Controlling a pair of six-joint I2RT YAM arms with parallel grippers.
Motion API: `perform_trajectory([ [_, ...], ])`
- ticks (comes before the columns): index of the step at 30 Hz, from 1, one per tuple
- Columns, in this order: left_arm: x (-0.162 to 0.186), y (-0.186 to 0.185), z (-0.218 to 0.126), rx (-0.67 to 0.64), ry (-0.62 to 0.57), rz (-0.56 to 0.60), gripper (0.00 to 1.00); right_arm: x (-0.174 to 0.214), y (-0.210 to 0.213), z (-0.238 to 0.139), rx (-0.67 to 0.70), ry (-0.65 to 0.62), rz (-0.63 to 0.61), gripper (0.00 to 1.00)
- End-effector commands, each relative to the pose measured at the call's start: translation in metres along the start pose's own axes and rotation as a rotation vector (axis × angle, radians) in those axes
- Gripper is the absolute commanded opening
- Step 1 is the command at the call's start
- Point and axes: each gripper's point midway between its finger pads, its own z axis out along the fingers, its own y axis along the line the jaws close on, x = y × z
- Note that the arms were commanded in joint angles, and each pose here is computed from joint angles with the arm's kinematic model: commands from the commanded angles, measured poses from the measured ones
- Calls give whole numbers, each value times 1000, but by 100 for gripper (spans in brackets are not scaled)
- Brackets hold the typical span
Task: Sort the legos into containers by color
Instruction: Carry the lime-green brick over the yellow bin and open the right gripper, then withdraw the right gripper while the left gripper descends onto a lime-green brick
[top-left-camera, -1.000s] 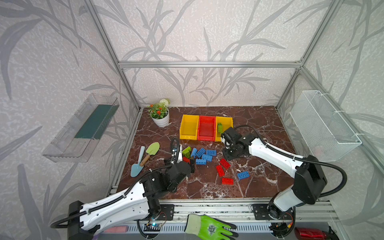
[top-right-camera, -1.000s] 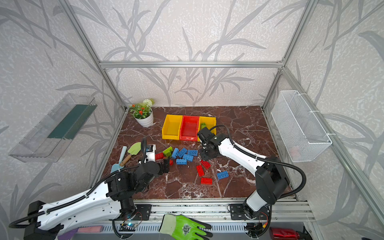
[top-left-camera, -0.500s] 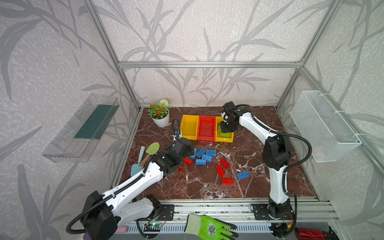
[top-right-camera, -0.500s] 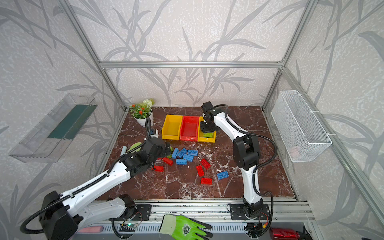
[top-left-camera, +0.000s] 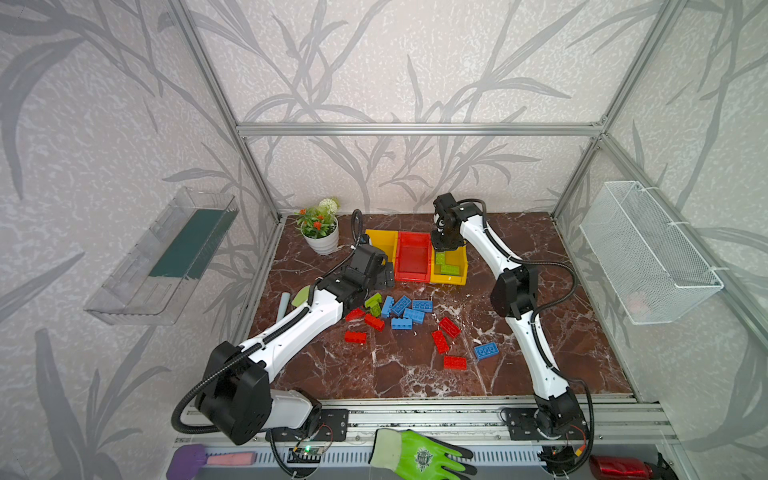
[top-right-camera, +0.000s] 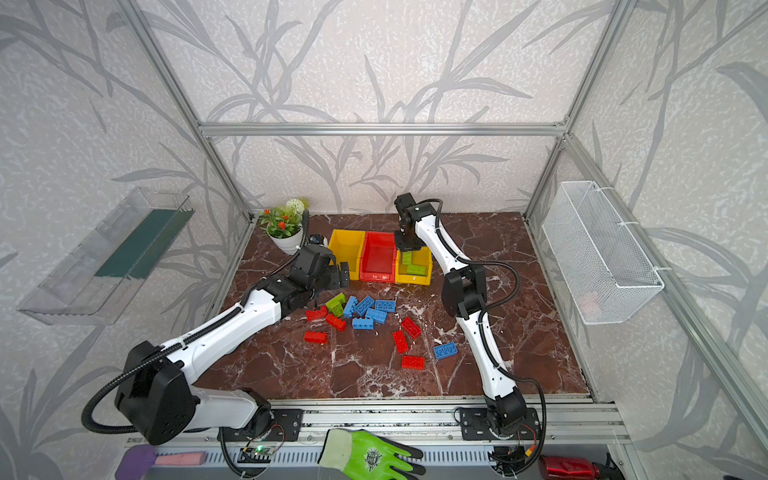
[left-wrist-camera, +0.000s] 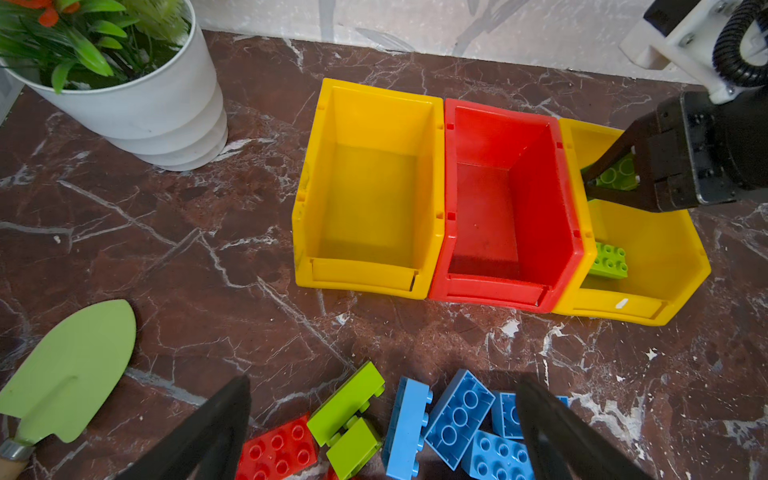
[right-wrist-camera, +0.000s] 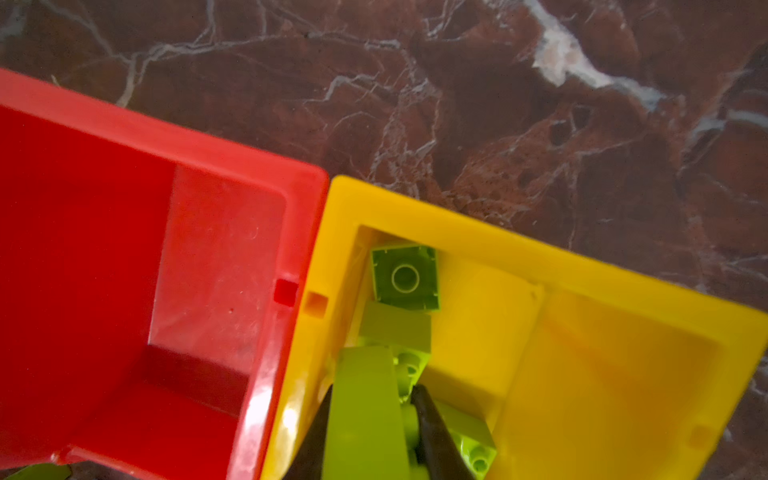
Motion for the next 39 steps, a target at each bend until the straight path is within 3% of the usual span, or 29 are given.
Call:
perform_trajectory([
  [1, -18, -3, 0, 22, -32, -2, 99, 7, -16, -6, 50, 36, -4, 23],
  [8, -20, -2, 11, 26, -21, -22, 99, 5, -30, -3, 66, 31, 18, 26],
  [15, -12, -3, 26, 11, 55, -14, 98, -2, -28, -14, 31, 6, 24, 61],
  [25, 10, 4, 34, 7, 82, -57, 96, -7, -14, -81, -39, -68, -12, 78],
  [35, 67, 33, 20, -60, 188, -135, 91, 61, 12, -125, -68, 41, -94, 82],
  [36, 74, 35, 19, -65, 203, -153, 91, 72, 14, -125, -73, 45, -97, 96],
  [39, 87, 37, 15, -75, 217, -193, 87, 100, 18, -129, -109, 44, -64, 99],
])
